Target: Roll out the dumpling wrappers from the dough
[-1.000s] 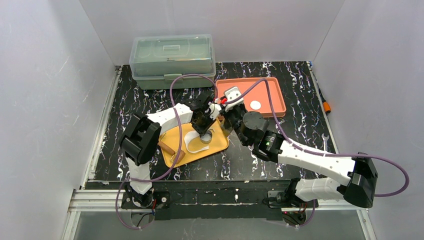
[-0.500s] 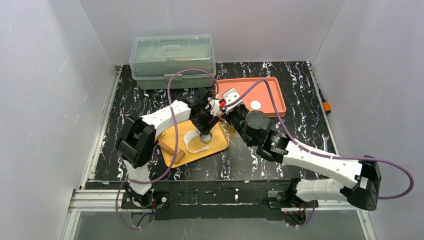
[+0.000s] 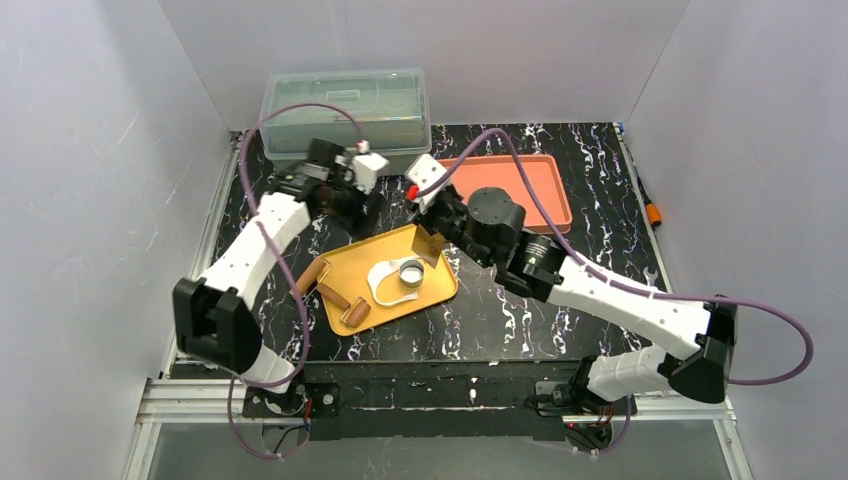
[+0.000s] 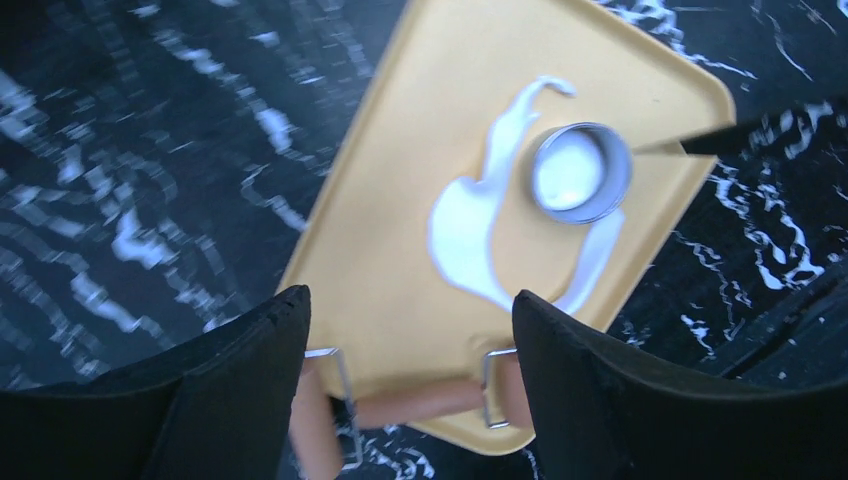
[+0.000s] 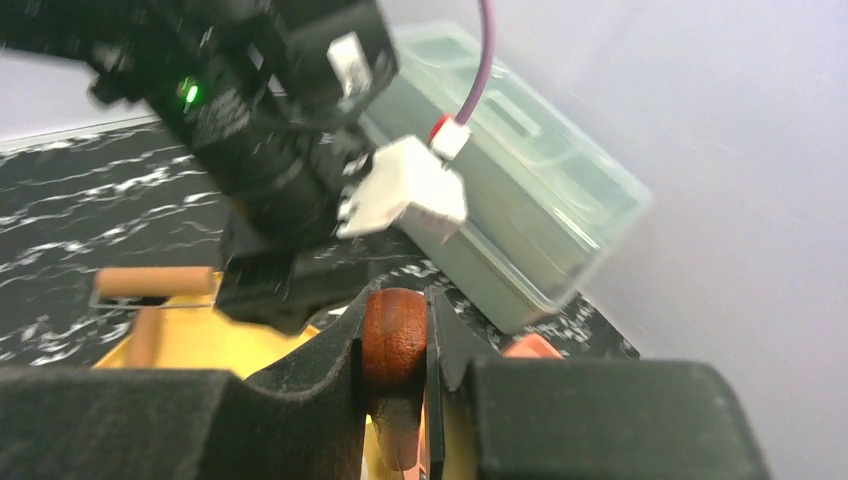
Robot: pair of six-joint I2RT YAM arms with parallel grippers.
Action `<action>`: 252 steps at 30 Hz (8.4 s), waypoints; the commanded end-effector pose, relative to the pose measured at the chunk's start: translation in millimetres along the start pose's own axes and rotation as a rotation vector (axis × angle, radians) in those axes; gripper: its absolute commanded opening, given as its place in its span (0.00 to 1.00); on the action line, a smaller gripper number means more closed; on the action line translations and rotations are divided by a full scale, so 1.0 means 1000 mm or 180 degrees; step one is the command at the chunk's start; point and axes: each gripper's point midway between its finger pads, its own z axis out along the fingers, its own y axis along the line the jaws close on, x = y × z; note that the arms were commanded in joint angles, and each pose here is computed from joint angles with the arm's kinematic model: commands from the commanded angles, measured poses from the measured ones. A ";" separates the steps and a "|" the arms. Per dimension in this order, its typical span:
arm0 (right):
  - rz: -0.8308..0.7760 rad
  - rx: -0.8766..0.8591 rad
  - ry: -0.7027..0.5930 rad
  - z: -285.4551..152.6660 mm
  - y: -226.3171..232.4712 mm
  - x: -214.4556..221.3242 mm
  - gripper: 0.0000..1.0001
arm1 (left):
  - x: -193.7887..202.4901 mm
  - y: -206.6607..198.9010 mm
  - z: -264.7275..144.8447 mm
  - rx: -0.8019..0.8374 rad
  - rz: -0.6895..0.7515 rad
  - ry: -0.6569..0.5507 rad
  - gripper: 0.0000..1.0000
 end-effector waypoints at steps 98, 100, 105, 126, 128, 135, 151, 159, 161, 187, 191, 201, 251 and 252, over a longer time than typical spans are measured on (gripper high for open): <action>-0.0349 -0.0004 -0.0172 0.163 0.075 0.054 0.01 | 0.193 0.016 -0.011 -0.0039 -0.1099 0.1077 0.53; -0.0254 -0.0089 -0.0166 0.163 0.082 0.057 0.01 | 0.193 0.016 -0.010 -0.0036 -0.1097 0.1077 0.53; -0.0026 -0.0225 -0.0190 0.160 0.101 0.050 0.01 | 0.193 0.017 -0.008 -0.0029 -0.1114 0.1089 0.53; 0.0755 -0.0476 -0.0586 0.145 0.139 -0.005 0.01 | 0.189 0.021 -0.011 -0.0098 -0.1095 0.1053 0.54; 0.0579 -0.0373 -0.0568 0.144 0.131 -0.003 0.01 | 0.189 0.021 -0.011 -0.0100 -0.1089 0.1052 0.53; 0.0080 -0.0012 -0.0557 0.132 0.095 -0.016 0.01 | 0.184 0.021 -0.012 -0.0075 -0.1099 0.1012 0.54; 0.0021 0.0301 -0.0473 0.121 0.070 -0.018 0.01 | 0.181 0.020 -0.013 -0.0056 -0.1097 0.0990 0.54; 0.0150 0.0112 -0.0168 0.132 0.114 0.033 0.01 | 0.183 0.019 -0.012 -0.0035 -0.1110 0.1007 0.54; 0.0191 0.0052 -0.0131 0.130 0.124 0.039 0.01 | 0.183 0.019 -0.011 -0.0027 -0.1109 0.1005 0.54; 0.0150 0.0412 -0.0675 0.085 0.070 -0.061 0.01 | 0.167 0.021 -0.019 -0.0013 -0.1064 0.0882 0.55; 0.0494 0.0734 -0.0695 0.070 0.010 -0.065 0.01 | 0.151 0.020 -0.025 0.0052 -0.0960 0.0706 0.56; 0.1813 0.1618 -0.0680 0.007 -0.166 0.013 0.01 | 0.075 0.006 -0.019 0.0122 -0.0291 0.0539 0.66; 0.2435 0.1997 -0.0734 -0.078 -0.156 0.194 0.01 | 0.017 -0.045 0.110 0.0129 0.0754 0.1006 0.25; 0.2433 0.1996 -0.0730 -0.079 -0.156 0.195 0.01 | 0.017 -0.045 0.110 0.0133 0.0752 0.1008 0.24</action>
